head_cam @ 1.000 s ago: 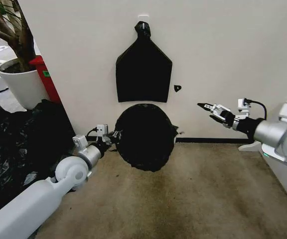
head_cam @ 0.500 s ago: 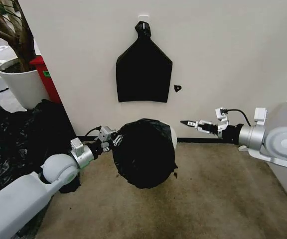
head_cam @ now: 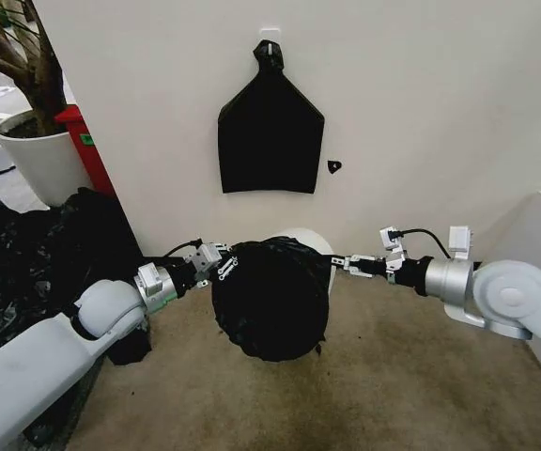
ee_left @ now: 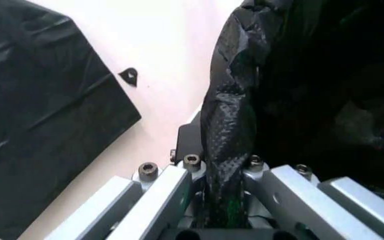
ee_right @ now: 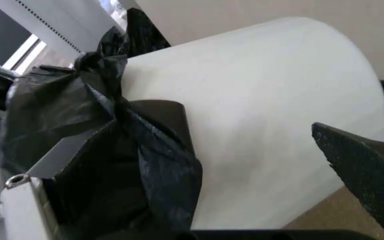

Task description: Place the garbage bag over the trash bin.

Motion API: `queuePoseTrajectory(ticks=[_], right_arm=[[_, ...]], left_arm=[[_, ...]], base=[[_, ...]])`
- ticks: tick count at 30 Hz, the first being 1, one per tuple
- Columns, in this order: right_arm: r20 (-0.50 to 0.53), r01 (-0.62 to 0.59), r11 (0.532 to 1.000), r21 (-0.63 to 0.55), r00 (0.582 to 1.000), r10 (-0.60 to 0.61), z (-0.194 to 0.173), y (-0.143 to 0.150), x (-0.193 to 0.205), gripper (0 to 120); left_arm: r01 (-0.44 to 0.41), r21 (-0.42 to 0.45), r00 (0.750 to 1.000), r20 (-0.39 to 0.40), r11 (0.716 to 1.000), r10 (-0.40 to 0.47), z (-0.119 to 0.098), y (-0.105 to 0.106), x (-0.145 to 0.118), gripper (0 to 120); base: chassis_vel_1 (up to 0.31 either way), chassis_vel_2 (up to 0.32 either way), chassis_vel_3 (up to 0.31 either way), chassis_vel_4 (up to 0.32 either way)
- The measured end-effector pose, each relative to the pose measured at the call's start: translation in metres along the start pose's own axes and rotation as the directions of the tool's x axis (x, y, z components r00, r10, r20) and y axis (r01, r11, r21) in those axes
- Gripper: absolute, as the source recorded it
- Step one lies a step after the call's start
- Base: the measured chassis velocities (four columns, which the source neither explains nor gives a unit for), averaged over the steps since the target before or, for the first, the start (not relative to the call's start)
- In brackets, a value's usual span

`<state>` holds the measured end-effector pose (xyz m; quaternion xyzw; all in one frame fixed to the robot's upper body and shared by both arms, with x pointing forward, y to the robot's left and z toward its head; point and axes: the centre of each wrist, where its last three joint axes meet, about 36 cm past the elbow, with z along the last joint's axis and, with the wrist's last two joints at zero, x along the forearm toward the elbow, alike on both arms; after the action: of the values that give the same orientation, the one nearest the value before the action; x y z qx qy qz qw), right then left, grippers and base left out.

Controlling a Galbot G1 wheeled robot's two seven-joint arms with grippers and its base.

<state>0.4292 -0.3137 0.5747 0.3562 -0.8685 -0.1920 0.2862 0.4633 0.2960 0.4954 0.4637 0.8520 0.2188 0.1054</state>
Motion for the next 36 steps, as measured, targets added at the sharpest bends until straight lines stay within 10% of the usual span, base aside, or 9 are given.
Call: queuePoseTrajectory(ticks=[20,36], right_arm=[[0.03,-0.127,0.992,-0.026,0.991,0.128,-0.005,-0.042,-0.001,100],[0.031,-0.006,1.0,-0.003,0.999,0.006,-0.003,0.019,-0.005,100]], left_arm=[[-0.037,0.028,0.999,0.041,0.999,0.035,-0.004,-0.006,-0.011,1],[-0.082,-0.017,0.995,0.058,0.997,0.083,0.003,0.004,-0.042,1]], base=[[0.0,0.0,0.0,0.0],[0.0,0.0,0.0,0.0]])
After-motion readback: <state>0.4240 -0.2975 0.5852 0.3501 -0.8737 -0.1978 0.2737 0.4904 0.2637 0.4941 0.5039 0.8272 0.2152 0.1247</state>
